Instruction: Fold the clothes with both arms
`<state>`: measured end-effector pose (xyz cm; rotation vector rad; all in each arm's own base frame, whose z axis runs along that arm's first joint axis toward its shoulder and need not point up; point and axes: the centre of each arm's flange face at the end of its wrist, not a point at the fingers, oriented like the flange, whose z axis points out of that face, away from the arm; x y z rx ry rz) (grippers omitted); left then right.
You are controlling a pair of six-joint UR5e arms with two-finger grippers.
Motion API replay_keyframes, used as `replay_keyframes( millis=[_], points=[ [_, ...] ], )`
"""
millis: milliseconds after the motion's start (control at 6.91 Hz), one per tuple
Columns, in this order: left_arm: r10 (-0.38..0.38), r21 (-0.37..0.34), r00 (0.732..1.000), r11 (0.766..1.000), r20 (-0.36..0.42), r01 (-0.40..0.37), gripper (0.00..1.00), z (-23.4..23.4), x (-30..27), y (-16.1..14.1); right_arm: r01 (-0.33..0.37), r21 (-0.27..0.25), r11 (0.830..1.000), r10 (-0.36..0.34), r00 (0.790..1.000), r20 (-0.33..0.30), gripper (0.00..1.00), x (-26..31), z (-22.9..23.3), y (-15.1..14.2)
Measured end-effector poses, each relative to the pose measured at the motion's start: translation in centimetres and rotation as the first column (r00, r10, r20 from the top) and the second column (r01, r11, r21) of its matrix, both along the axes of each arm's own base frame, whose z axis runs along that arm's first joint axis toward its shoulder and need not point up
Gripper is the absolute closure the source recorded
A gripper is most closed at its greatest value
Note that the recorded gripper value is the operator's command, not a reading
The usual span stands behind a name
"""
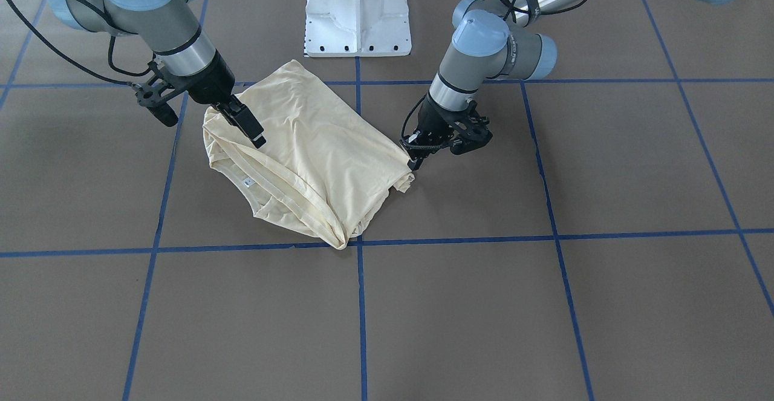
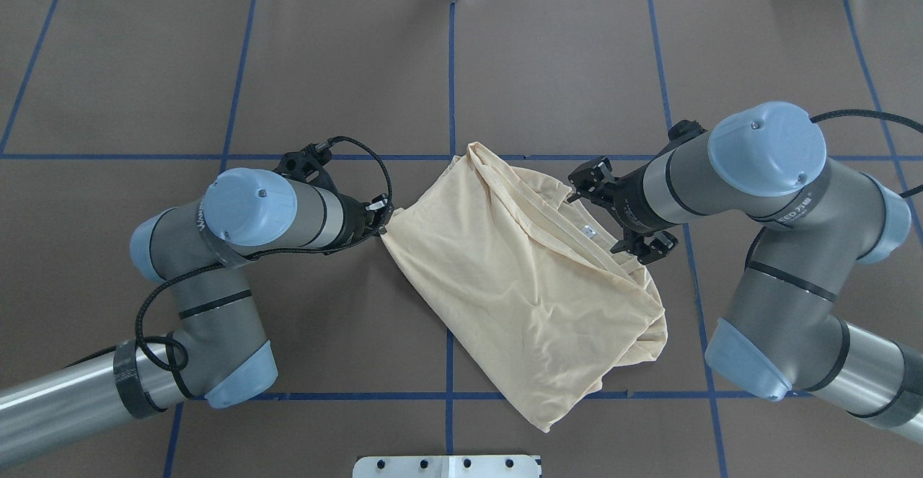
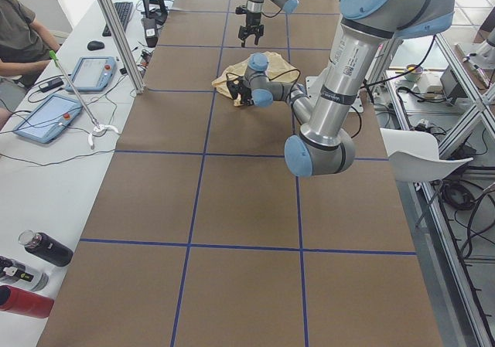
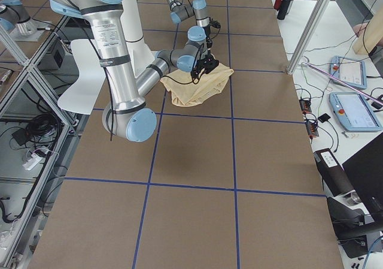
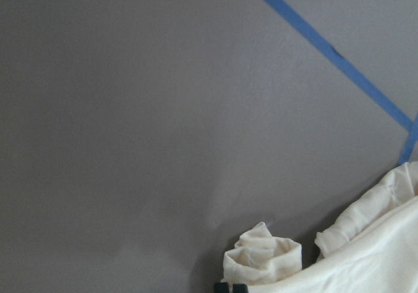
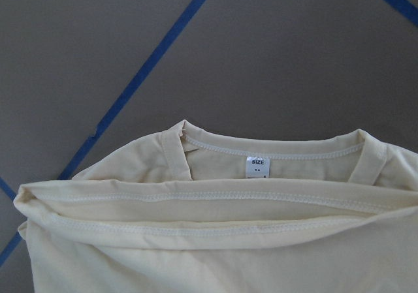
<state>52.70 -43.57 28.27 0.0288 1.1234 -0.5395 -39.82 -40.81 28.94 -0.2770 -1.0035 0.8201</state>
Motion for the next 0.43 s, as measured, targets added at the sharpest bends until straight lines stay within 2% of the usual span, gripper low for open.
replay_keyframes(
  millis=[290, 434],
  points=[
    [-0.031, 0.114, 0.998, 0.993, 0.045, 0.026, 1.0, 0.1, -2.1, -5.6, -0.002, 0.0, 1.0, 0.002, 1.0, -0.003, 0.0, 0.0, 0.1, -0.1],
    [-0.057, 0.162, 0.997, 0.986, 0.054, 0.048, 1.0, -0.1, -1.9, -9.8, -0.004, 0.001, 1.0, 0.004, 1.0, -0.003, 0.0, 0.1, 0.1, -0.2]
  ],
)
